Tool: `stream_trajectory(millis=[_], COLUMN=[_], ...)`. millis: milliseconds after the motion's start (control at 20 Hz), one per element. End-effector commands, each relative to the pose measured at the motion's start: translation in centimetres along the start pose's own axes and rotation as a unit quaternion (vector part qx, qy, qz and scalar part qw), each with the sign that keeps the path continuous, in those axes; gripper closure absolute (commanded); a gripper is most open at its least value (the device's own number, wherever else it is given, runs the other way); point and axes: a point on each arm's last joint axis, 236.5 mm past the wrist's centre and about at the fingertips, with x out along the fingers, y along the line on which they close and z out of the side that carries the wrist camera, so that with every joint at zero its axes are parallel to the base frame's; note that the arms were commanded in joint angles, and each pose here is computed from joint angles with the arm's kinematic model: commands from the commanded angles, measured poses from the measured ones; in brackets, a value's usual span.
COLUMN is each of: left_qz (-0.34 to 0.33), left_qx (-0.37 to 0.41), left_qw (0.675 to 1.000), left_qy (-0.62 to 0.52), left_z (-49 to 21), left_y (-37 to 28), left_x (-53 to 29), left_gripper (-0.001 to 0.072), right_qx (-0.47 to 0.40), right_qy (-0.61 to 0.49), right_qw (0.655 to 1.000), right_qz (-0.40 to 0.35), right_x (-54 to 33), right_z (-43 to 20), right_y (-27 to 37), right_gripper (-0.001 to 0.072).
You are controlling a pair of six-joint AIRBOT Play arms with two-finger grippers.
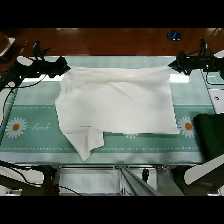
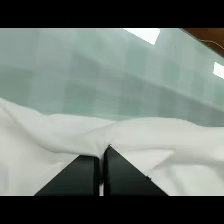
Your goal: Fold the shirts.
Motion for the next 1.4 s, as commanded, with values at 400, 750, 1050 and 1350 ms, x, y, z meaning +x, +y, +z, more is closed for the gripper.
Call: stream_trajectory(millis=[400, 750, 1050, 1350], left_qz=[0.024, 0.033, 0.056, 0.106], left_qx=[0.063, 0.012, 0.041, -0.033], left_qw=[0.966, 0.946, 0.950, 0.960], left_qy=[0.249, 0.323, 0.304, 0.255], left_z=[-9.6, -14.1, -13.4, -22.5], left_y=[5.0, 6.5, 5.9, 11.5], left_x=[-5.9, -5.7, -9.9, -15.4], left_gripper=[0.0676, 0.0203, 0.0197, 0.0197], right_qx=[-0.021, -0.006, -0.006, 0.017], right_qy=[0.192, 0.219, 0.191, 0.036], right_qw=[0.980, 0.964, 0.955, 0.965], right_qz=[-0.046, -0.153, -0.225, -0.259], right_x=[-5.5, -3.0, -10.9, -16.3], right_z=[-8.0, -10.4, -9.3, -14.7], right_y=[-5.3, -8.9, -9.7, -12.4], right_gripper=[0.0689, 0.0505, 0.0295, 0.0295])
